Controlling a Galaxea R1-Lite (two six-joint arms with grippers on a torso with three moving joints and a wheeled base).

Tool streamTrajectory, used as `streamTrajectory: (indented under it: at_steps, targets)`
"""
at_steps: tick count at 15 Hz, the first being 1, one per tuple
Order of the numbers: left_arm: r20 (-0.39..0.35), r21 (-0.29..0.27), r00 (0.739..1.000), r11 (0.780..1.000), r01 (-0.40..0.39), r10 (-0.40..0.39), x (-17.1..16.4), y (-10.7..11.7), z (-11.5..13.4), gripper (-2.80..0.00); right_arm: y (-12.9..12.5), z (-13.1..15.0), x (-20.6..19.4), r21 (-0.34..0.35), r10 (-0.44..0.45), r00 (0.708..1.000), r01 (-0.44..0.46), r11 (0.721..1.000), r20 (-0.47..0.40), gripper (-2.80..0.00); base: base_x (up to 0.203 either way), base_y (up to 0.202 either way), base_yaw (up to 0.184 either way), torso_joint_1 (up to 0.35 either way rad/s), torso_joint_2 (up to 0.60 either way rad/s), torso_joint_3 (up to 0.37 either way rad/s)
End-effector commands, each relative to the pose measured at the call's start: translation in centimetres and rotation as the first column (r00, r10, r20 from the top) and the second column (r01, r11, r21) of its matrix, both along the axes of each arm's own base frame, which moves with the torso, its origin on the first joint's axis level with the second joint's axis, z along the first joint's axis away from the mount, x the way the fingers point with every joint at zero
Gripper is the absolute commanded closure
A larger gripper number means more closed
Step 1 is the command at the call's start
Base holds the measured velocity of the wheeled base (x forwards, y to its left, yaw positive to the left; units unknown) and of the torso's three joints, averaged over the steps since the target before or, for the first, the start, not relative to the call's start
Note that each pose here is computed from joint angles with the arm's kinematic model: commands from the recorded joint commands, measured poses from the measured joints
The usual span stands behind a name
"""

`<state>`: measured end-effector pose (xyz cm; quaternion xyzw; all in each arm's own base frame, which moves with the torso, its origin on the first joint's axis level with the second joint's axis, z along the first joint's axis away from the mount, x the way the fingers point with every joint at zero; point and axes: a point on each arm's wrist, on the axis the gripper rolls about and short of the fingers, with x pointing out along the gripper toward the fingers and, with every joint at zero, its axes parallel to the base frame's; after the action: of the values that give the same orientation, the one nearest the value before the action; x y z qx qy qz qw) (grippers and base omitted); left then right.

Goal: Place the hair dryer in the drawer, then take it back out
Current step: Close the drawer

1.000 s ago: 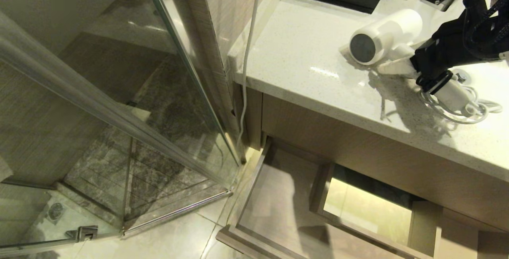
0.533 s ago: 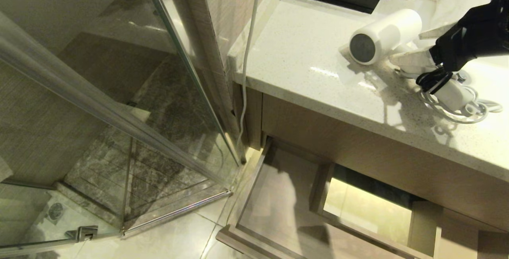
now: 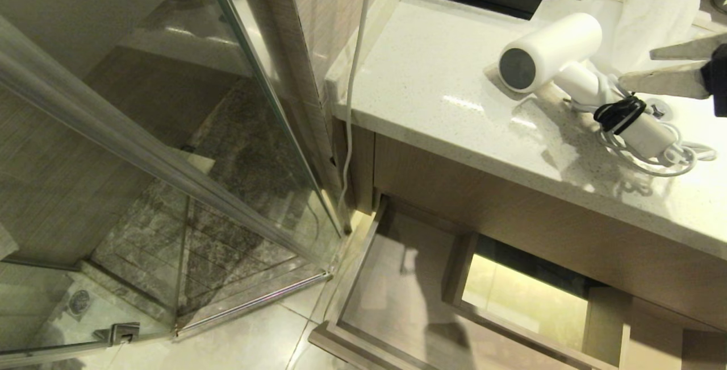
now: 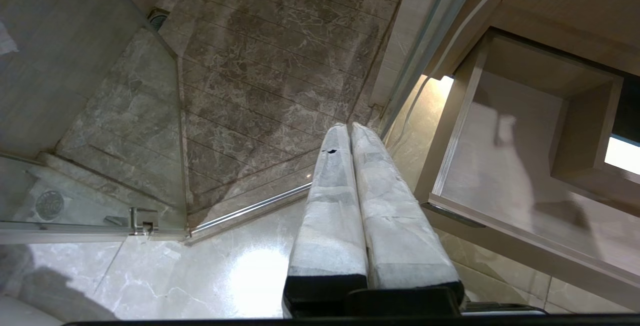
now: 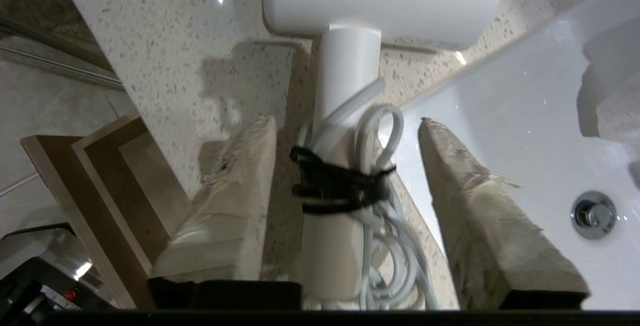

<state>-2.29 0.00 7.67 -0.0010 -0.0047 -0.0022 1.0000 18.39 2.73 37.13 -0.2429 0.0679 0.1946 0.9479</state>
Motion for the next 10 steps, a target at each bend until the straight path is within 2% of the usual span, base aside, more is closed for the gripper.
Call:
streamTrajectory:
  at_steps: [1,4,6,10]
  targets:
    - [-0.002,0.000,1.000,1.000,0.000,0.000,0.0,0.0,0.0,0.00,-1.2,0.4,-2.5,-0.004,-0.054,0.998,0.054,0.999,0.027,0.00,0.000,0.000,0.000,0.000,0.00,0.000]
    - [-0.002,-0.001,1.000,1.000,0.000,0.000,0.0,0.0,0.0,0.00,-1.6,0.6,-3.3,-0.002,-0.077,0.997,0.077,0.997,0.024,0.00,0.000,0.000,0.000,0.000,0.00,0.000]
    - [-0.002,0.000,1.000,1.000,0.000,0.000,0.0,0.0,0.0,0.00,-2.4,0.9,-4.5,0.003,-0.132,0.990,0.132,0.991,0.046,0.00,0.000,0.000,0.000,0.000,0.00,0.000]
    - [-0.002,0.000,1.000,1.000,0.000,0.000,0.0,0.0,0.0,0.00,-3.5,0.4,-6.6,0.000,-0.229,0.973,0.229,0.973,-0.011,0.00,0.000,0.000,0.000,0.000,0.00,0.000]
